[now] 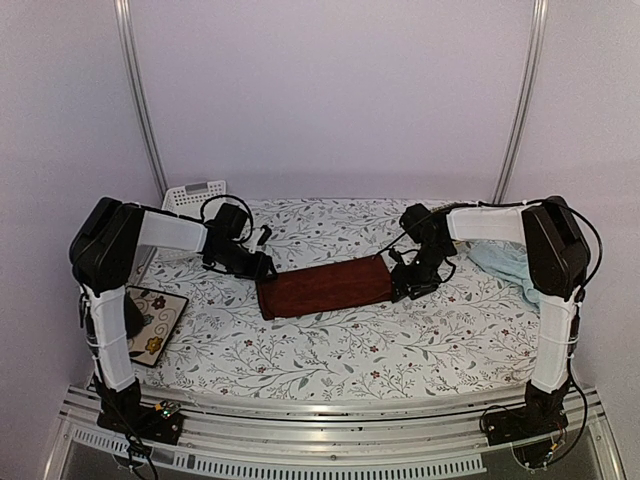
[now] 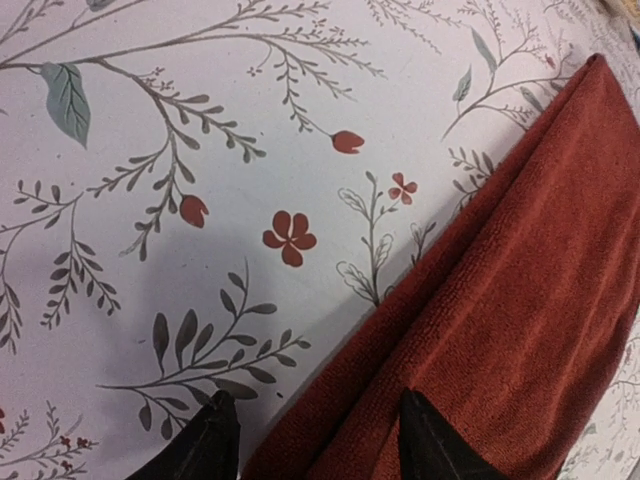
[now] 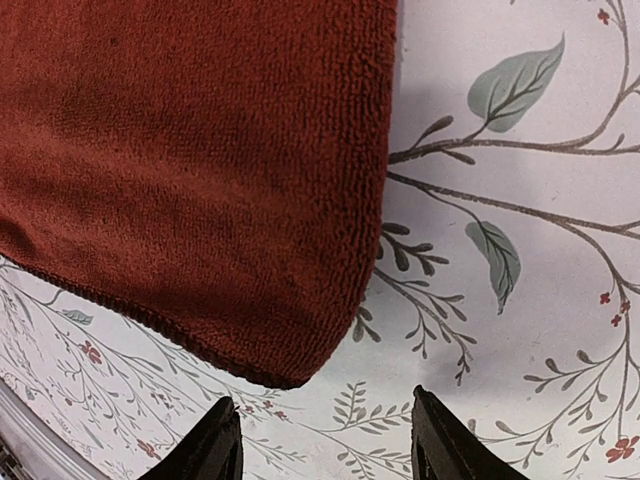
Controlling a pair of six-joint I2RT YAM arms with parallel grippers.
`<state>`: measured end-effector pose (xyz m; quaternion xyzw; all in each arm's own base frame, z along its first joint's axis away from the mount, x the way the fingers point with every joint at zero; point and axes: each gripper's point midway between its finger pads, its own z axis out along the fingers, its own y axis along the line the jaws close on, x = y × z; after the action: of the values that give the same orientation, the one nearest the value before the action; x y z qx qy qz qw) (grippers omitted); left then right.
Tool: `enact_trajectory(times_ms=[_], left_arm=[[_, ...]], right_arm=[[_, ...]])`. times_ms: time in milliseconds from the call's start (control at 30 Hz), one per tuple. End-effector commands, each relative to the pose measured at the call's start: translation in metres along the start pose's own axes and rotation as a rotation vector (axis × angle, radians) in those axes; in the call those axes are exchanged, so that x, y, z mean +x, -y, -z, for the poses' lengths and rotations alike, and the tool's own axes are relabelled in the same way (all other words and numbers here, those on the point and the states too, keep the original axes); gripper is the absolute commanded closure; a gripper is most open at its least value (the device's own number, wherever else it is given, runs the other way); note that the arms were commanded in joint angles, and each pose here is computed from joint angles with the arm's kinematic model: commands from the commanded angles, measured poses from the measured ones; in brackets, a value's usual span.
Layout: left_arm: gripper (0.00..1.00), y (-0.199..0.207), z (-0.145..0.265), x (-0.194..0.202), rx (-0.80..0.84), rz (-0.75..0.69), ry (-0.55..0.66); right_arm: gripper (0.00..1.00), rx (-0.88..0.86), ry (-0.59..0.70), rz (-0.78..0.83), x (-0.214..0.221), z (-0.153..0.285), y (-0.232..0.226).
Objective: Roll the towels
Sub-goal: Rotate the towel at the center of the board.
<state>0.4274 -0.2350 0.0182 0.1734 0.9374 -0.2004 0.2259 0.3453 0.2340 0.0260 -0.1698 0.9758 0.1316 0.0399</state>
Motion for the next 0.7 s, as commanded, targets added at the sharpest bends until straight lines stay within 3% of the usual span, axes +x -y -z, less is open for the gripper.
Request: enact_trajectory(times_ms=[0,233,467,667], left_arm=[[0.46,0.008,0.006,0.029,0.065,0.024,-0.057],[0.47,0.018,0.031,0.054,0.081,0.047,-0.074],[0.82,0.024,0.028,0.064,0.086,0.044,-0.086],[0.86,0.036,0.027,0.071,0.102,0.067,-0.090]], right_arm=[[0.41,-0.021,0.040,0.017,-0.010,0.013,-0.012],[0.41,-0.032,0.063,0.035,-0.017,0.023,-0.018],[0.42,-0.044,0.108,0.061,-0.027,0.038,-0.025],[0.43,-0.015,0.123,0.103,-0.036,0.038,-0.021]])
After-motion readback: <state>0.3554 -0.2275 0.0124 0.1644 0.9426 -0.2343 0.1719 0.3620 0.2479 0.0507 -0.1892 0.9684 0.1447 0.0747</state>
